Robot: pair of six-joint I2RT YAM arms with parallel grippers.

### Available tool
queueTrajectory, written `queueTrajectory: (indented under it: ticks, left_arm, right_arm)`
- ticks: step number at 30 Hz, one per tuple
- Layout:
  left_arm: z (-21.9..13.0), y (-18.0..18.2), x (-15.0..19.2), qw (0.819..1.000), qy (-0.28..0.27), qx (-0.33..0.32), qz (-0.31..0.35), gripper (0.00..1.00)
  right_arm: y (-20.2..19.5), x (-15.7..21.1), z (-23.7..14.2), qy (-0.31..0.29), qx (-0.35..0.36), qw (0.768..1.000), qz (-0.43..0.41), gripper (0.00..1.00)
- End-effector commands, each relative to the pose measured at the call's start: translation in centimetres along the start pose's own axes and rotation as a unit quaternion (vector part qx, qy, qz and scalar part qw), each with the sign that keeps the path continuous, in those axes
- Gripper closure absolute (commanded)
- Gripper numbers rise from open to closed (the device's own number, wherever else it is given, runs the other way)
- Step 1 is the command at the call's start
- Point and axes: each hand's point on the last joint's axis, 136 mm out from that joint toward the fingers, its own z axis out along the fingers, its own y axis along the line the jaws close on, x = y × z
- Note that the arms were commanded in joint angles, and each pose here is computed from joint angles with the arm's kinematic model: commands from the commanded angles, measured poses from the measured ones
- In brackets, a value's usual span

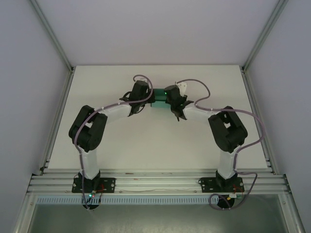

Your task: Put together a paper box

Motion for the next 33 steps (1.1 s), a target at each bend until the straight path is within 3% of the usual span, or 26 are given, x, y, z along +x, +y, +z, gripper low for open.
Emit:
queueTrajectory:
  ticks: [1, 4, 7, 14, 19, 26, 33]
  left_arm:
    - [-1.1, -1.1, 4.2, 0.998, 0.054, 0.027, 0.012, 0.94]
    - [-1.4, -1.0, 5.4, 0.997, 0.061, 0.041, 0.011, 0.94]
    - [-2.0, -1.1, 5.8, 0.996, 0.066, 0.049, 0.015, 0.85]
    - [-5.1, -1.6, 4.3, 0.997, 0.053, 0.048, 0.036, 0.51]
    - [-7.4, -1.0, 2.9, 0.997, 0.048, 0.017, 0.053, 0.01]
    - [-11.0, 1.4, -0.1, 0.998, 0.023, -0.059, 0.028, 0.0]
    - [-11.5, 2.0, -4.1, 0.999, -0.003, -0.05, -0.008, 0.0]
  right_arm:
    - [2.6, 1.6, -1.6, -0.012, -0.064, 0.997, -0.047, 1.0]
    - [2.2, 3.1, -1.9, -0.009, -0.075, 0.995, -0.064, 1.0]
    - [1.4, 4.0, -2.1, -0.004, -0.067, 0.995, -0.074, 1.0]
    - [0.5, 4.6, -2.5, -0.004, -0.06, 0.993, -0.101, 1.0]
    - [0.6, 5.6, -2.5, 0.003, -0.067, 0.99, -0.122, 1.0]
    - [0.5, 6.5, -2.5, 0.004, -0.07, 0.986, -0.152, 1.0]
    - [1.2, 8.2, -2.5, -0.006, -0.076, 0.972, -0.221, 0.98]
